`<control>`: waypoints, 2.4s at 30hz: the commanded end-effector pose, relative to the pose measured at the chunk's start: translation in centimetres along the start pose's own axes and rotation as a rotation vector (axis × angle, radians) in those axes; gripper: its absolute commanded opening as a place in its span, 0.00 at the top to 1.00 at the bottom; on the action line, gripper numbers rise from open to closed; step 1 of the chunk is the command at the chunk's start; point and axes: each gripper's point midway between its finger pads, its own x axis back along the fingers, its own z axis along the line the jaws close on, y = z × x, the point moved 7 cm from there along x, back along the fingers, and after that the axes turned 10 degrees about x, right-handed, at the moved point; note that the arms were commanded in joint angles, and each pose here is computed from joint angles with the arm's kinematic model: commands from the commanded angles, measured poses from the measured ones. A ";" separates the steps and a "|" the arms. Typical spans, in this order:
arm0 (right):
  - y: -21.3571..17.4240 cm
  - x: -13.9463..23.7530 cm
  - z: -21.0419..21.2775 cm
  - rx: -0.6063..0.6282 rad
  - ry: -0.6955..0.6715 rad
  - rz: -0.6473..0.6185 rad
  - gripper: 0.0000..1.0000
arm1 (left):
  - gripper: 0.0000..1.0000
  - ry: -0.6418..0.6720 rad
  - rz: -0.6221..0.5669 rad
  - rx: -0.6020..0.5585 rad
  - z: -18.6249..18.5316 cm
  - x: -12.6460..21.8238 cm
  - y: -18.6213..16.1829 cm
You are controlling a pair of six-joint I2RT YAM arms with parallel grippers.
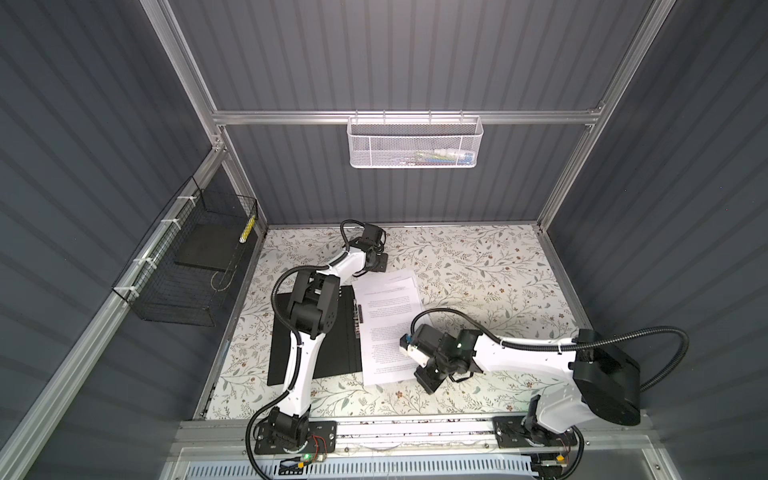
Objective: Put the files into the folder
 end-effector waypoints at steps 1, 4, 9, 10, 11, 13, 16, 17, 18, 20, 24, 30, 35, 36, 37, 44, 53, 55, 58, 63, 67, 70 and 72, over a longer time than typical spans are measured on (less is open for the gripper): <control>-0.3 -0.8 0.0 0.066 -0.040 0.015 1.00 | 1.00 0.025 0.030 -0.031 0.7 -0.9 0.0; -0.2 -1.6 0.1 0.081 -0.046 0.047 1.00 | 1.00 0.032 0.038 -0.035 0.8 -1.3 -0.1; 0.3 -2.3 0.3 0.089 -0.054 0.057 1.00 | 1.00 0.042 0.133 -0.023 1.1 -1.5 -2.0; 0.4 -2.4 0.3 0.091 -0.055 0.058 1.00 | 1.00 0.036 0.147 -0.017 1.2 -1.4 -2.5; 0.4 -2.5 0.2 0.089 -0.064 0.058 1.00 | 1.00 0.026 0.166 -0.012 1.2 -1.3 -3.2; 0.6 -2.7 0.0 0.080 -0.081 0.056 1.00 | 1.00 0.018 0.201 -0.004 1.3 -0.8 -4.4; 0.8 -3.0 -0.3 0.062 -0.108 0.059 1.00 | 1.00 0.005 0.245 -0.003 1.4 -0.2 -6.1; 0.9 -3.1 -0.3 0.058 -0.116 0.058 1.00 | 1.00 -0.008 0.263 -0.011 1.3 0.0 -6.6; 1.1 -3.3 -0.4 0.055 -0.122 0.056 1.00 | 1.00 -0.017 0.282 -0.022 1.2 0.1 -7.1; 1.3 -3.4 -0.6 0.050 -0.141 0.059 1.00 | 1.00 -0.025 0.322 -0.038 1.0 0.3 -8.0; 1.9 -3.6 -1.1 0.027 -0.174 0.049 1.00 | 1.00 -0.029 0.362 -0.053 1.2 1.1 -9.1; 2.6 -3.6 -1.9 -0.017 -0.174 0.025 1.00 | 1.00 -0.026 0.362 -0.080 1.4 2.1 -9.2; 3.7 -1.4 -1.9 -0.036 -0.127 -0.043 0.91 | 0.47 0.003 0.215 -0.085 0.6 4.3 -4.4; 3.8 -0.6 -2.0 -0.044 -0.113 -0.069 0.86 | 0.36 0.005 0.166 -0.083 0.3 5.3 -2.8; 3.8 0.1 -2.1 -0.054 -0.102 -0.087 0.83 | 0.35 0.007 0.122 -0.083 0.1 6.3 -1.5; 3.3 4.3 -5.3 -0.168 -0.043 -0.206 0.61 | 0.01 0.017 -0.106 0.015 -0.3 14.6 2.8; 5.3 3.5 -12.6 -0.328 -0.146 -0.179 0.27 | 0.01 -0.007 0.046 0.269 3.1 18.7 -11.1; 5.5 2.9 -13.4 -0.353 -0.155 -0.169 0.22 | 0.01 -0.048 0.063 0.309 3.3 19.4 -13.4; 5.5 2.3 -14.5 -0.387 -0.161 -0.150 0.15 | 0.01 -0.099 0.092 0.369 3.5 19.7 -16.4; 5.2 1.1 -14.9 -0.426 -0.152 -0.113 0.11 | 0.01 -0.127 0.152 0.394 3.0 19.4 -20.1; 4.9 0.2 -14.6 -0.461 -0.109 -0.095 0.10 | 0.01 -0.165 0.170 0.390 1.7 19.1 -21.8; 4.6 -0.1 -14.2 -0.480 -0.089 -0.090 0.09 | 0.01 -0.162 0.203 0.373 1.0 18.6 -22.7; 4.4 -0.1 -13.8 -0.488 -0.087 -0.080 0.09 | 0.01 -0.161 0.223 0.366 0.7 18.1 -23.3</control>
